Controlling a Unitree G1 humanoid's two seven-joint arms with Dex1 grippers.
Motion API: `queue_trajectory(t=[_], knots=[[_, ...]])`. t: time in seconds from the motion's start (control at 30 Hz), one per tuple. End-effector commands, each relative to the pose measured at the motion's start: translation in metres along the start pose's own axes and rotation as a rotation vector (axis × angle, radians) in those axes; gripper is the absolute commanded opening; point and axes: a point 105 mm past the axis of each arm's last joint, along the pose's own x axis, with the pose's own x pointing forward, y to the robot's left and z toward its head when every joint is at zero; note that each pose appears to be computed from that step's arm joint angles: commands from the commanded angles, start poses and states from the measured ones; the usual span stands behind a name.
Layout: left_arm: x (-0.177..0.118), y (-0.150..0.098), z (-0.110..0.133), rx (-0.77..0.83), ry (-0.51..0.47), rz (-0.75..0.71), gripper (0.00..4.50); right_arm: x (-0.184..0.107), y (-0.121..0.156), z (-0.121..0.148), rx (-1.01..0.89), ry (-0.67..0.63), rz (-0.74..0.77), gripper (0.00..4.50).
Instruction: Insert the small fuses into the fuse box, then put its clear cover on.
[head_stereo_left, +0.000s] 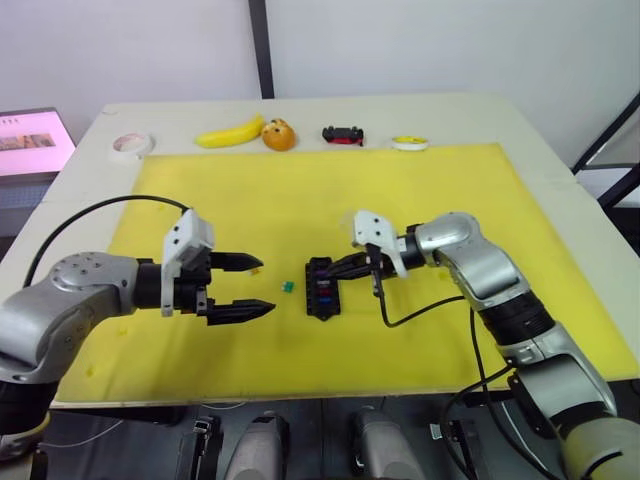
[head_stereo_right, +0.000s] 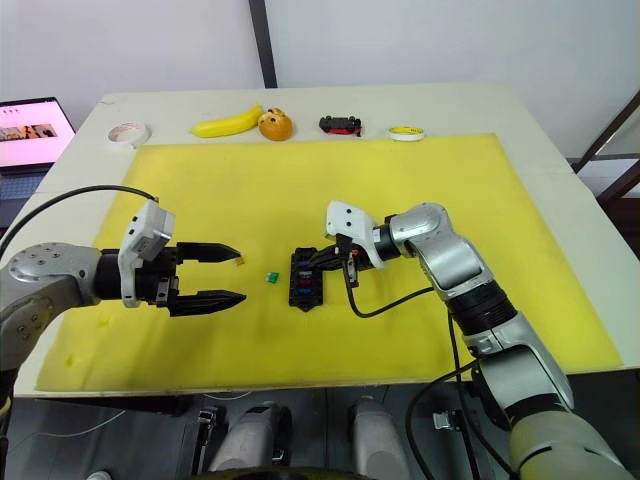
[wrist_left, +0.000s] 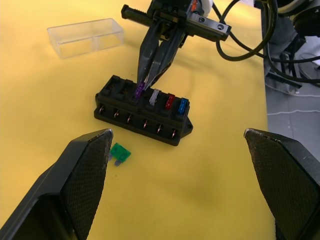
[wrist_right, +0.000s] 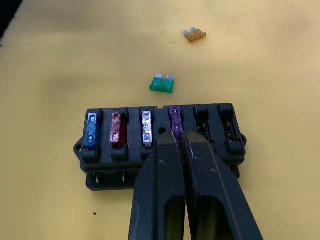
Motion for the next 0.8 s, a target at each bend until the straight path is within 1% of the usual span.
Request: queue_trajectory(t=[0.03,0.2,0.47,0.53,0.57,0.73,0.8], knots=[[0.001,-0.003,0.009,0.042,-0.016,-0.010,4.43,0.004,0.003,-0.023,0.050,0.105,-0.005,0.00],[0.001,-0.003,0.009,0.042,-0.017,-0.009,4.43,0.001,0.003,-0.011,0.038,0.069,-0.003,0.00],[0.001,-0.004,0.009,0.040,-0.018,-0.009,4.43,-0.001,0.005,-0.008,0.050,0.058,-0.003,0.00],[0.001,-0.004,0.009,0.040,-0.018,-0.008,4.50,-0.001,0.005,-0.006,0.047,0.052,-0.005,0.70],[0.001,-0.004,0.009,0.040,-0.018,-0.009,4.50,-0.002,0.003,-0.006,0.049,0.051,-0.016,0.95],[0.002,-0.003,0.009,0.039,-0.020,-0.008,4.50,-0.001,0.000,-0.007,0.052,0.054,-0.038,3.21],[0.002,-0.003,0.009,0.038,-0.019,-0.007,4.50,-0.002,0.001,-0.004,0.051,0.047,-0.035,3.21]])
